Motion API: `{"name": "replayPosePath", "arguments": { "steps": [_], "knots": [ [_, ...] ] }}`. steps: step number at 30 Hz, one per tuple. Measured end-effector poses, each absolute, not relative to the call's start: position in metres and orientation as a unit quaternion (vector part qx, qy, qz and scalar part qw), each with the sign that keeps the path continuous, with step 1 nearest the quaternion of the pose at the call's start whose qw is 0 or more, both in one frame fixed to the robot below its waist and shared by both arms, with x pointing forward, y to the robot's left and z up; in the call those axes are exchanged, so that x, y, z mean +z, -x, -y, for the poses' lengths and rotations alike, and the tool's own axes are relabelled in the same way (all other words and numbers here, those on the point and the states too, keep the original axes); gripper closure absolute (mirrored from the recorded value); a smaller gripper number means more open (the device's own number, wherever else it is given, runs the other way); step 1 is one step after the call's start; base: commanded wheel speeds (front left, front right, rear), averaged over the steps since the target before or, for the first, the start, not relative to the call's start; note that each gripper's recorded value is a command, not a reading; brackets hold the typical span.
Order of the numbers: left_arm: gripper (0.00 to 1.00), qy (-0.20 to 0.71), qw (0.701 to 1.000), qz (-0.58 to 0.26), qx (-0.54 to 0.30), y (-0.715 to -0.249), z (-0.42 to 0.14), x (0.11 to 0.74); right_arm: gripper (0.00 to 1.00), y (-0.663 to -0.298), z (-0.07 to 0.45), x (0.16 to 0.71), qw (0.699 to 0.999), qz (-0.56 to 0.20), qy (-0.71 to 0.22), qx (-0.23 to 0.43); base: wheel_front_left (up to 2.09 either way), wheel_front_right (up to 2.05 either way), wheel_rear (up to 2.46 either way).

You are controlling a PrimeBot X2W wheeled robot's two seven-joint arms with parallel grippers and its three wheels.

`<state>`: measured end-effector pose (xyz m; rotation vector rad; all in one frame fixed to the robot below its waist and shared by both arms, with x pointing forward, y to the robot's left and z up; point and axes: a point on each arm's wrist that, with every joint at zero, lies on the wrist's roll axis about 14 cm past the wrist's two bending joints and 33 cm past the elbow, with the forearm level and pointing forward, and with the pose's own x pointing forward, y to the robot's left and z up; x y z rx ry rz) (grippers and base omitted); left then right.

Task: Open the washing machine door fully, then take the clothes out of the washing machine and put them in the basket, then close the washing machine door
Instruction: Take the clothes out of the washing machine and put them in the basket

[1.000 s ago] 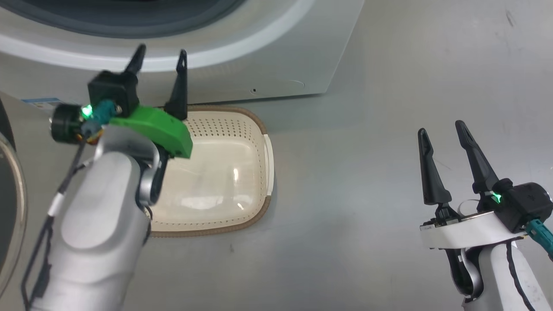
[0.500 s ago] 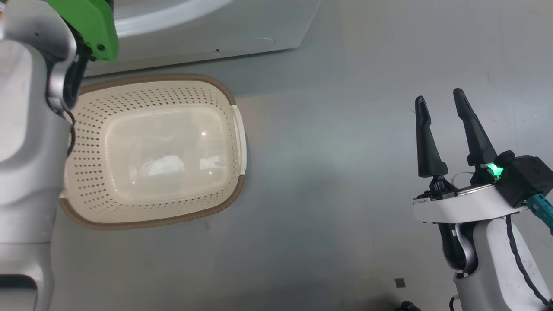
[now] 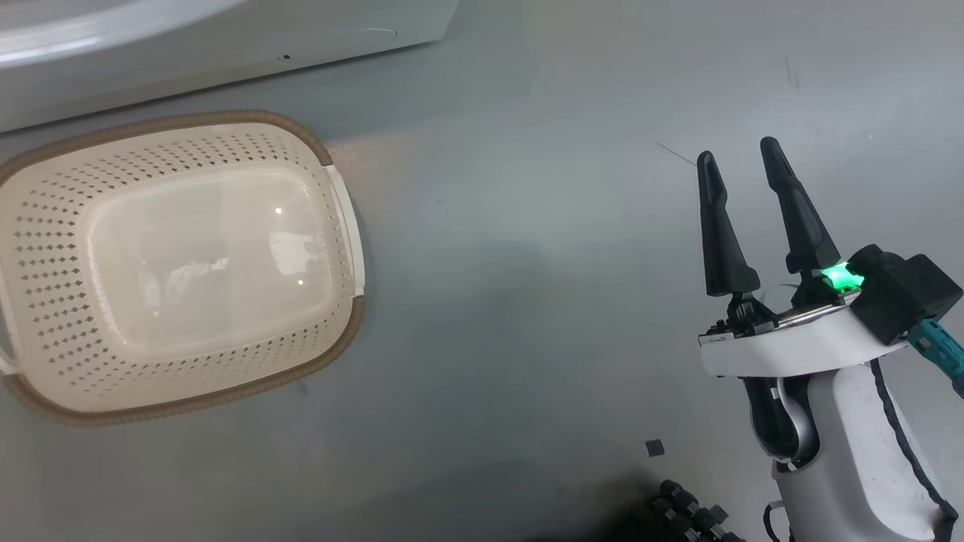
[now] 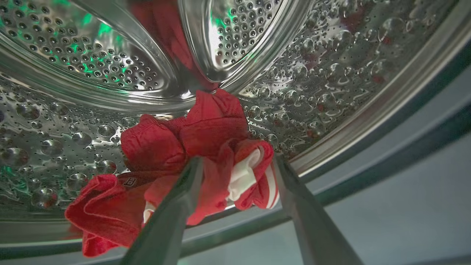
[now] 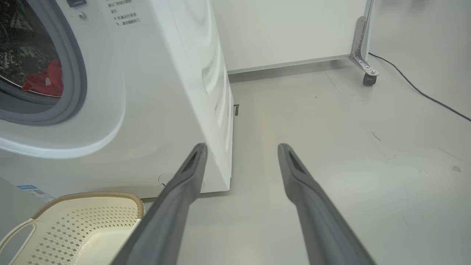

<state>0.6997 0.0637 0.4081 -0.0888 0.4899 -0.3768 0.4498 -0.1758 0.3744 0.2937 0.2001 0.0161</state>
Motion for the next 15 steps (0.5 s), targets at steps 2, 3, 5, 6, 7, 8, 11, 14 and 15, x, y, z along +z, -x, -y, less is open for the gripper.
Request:
{"name": "replayPosePath", "arguments": {
  "steps": [2, 3, 5, 6, 7, 8, 11, 14, 15],
  "knots": [
    [0.00, 0.051, 0.952, -0.238, -0.184, -0.708, -0.063, 0.409, 0.00, -0.450, 0.178, 0.372, 0.984, -0.102, -0.149, 0.003, 0.00, 0.00, 0.00],
    [0.00, 0.052, 0.951, -0.241, -0.184, -0.711, -0.063, 0.407, 0.00, -0.451, 0.180, 0.371, 0.984, -0.102, -0.149, 0.001, 0.00, 0.00, 0.00],
    [0.00, 0.053, 0.948, -0.252, -0.185, -0.715, -0.061, 0.399, 0.00, -0.451, 0.183, 0.369, 0.983, -0.105, -0.150, -0.003, 0.00, 0.00, 0.00],
    [0.00, 0.054, 0.947, -0.258, -0.185, -0.716, -0.060, 0.394, 0.00, -0.450, 0.184, 0.367, 0.983, -0.107, -0.149, -0.005, 0.00, 0.00, 0.00],
    [0.00, 0.056, 0.945, -0.264, -0.186, -0.716, -0.058, 0.389, 0.00, -0.450, 0.185, 0.365, 0.983, -0.109, -0.150, -0.007, 0.00, 0.00, 0.00],
    [0.00, 0.057, 0.943, -0.269, -0.187, -0.717, -0.056, 0.384, 0.00, -0.451, 0.186, 0.364, 0.982, -0.110, -0.150, -0.009, 0.00, 0.00, 0.00],
    [0.00, 0.060, 0.937, -0.289, -0.189, -0.719, -0.052, 0.369, 0.00, -0.452, 0.191, 0.360, 0.982, -0.113, -0.152, -0.016, 0.00, 0.00, 0.00],
    [0.00, 0.059, 0.931, -0.308, -0.186, -0.718, -0.051, 0.351, 0.00, -0.452, 0.194, 0.357, 0.981, -0.116, -0.153, -0.022, 0.00, 0.00, 0.00],
    [0.00, 0.054, 0.929, -0.316, -0.184, -0.718, -0.053, 0.345, 0.00, -0.453, 0.195, 0.356, 0.981, -0.117, -0.152, -0.022, 0.00, 0.00, 0.00]
  ]
}}
